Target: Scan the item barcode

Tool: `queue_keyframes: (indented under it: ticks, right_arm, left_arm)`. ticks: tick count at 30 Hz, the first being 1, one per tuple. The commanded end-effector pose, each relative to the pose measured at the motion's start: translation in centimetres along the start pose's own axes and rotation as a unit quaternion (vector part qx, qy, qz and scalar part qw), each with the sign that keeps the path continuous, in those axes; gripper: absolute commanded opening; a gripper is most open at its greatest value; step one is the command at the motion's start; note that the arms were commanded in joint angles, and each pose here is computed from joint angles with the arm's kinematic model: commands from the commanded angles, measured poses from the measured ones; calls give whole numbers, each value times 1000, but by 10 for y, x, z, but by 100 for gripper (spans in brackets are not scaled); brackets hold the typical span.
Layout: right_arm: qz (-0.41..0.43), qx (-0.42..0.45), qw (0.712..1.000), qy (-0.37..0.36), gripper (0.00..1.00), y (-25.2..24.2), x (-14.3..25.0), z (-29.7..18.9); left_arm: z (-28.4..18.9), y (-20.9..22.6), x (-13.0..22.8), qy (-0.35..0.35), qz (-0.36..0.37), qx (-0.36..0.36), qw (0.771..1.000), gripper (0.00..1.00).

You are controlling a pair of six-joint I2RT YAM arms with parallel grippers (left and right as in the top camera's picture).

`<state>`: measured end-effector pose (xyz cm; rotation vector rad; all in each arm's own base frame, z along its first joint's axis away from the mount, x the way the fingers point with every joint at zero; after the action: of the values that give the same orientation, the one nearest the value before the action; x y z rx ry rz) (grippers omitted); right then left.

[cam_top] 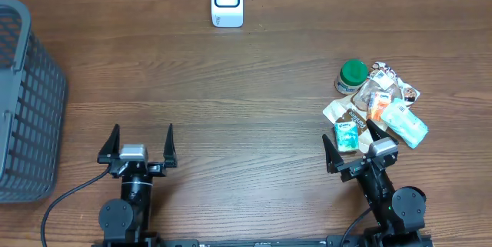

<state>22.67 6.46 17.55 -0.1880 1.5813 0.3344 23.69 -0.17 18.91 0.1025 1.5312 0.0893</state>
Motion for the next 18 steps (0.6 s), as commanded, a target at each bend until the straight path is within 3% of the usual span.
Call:
queue_keyframes:
  ticks: [1, 18]
  right_arm:
    - [2, -4, 1000, -1, 100, 1, 2, 0]
    - [2, -4, 1000, -1, 100, 1, 2, 0]
  left_arm:
    - [-1, -6, 18, 27, -2, 12, 1000, 100]
    - [-2, -7, 31, 55, -22, 14, 998, 99]
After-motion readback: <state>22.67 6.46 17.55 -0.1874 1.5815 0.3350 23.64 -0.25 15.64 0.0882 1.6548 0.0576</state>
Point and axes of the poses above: each gripper's point midway between its finger pads, its own z axis out along the fingers, its own y axis along the line the jaws close on, x = y × z, the point moved 1 cm from there along -z, back along the fingers, and after that the axes turned 5 degrees about z, right-handed, at the moved point
